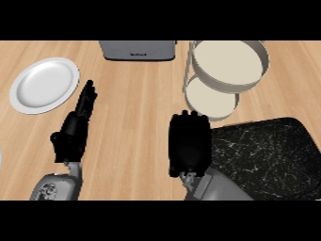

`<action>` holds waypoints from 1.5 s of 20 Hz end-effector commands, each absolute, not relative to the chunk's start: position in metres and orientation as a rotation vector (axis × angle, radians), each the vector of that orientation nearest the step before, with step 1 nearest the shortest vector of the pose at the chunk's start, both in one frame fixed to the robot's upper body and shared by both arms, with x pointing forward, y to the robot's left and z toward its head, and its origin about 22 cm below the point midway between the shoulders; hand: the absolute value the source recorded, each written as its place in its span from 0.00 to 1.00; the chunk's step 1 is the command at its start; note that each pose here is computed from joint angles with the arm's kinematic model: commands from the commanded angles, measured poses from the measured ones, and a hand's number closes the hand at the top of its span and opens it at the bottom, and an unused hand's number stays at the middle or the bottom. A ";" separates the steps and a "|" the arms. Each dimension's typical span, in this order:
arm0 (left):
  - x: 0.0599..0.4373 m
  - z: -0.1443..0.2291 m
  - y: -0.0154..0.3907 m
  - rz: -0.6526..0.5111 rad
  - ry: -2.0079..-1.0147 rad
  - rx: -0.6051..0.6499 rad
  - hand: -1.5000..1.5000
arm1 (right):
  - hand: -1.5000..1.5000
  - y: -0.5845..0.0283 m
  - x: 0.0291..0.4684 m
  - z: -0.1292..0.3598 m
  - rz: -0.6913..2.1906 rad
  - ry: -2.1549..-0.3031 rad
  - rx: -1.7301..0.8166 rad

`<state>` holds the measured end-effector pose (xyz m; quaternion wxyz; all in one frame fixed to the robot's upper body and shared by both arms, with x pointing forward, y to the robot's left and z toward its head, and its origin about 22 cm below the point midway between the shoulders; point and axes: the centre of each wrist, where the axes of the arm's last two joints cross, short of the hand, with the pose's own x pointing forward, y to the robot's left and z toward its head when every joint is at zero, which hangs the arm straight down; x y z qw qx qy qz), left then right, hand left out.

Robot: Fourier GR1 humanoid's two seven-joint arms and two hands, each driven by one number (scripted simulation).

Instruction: Pick the lemon from the tray and place it in the tiered basket

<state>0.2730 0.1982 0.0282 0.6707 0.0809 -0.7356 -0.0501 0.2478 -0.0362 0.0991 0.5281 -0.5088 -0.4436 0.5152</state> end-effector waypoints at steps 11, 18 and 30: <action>0.273 0.026 0.210 -0.107 -1.661 0.218 0.50 | 1.00 -0.050 0.242 0.246 0.952 -1.123 -1.372; 0.286 0.029 0.208 -0.109 -1.664 0.195 0.50 | 1.00 -0.066 0.269 0.278 0.739 -1.257 -1.138; 0.275 0.043 0.194 -0.117 -1.669 0.185 0.50 | 1.00 -0.087 0.335 0.290 0.753 -1.175 -1.311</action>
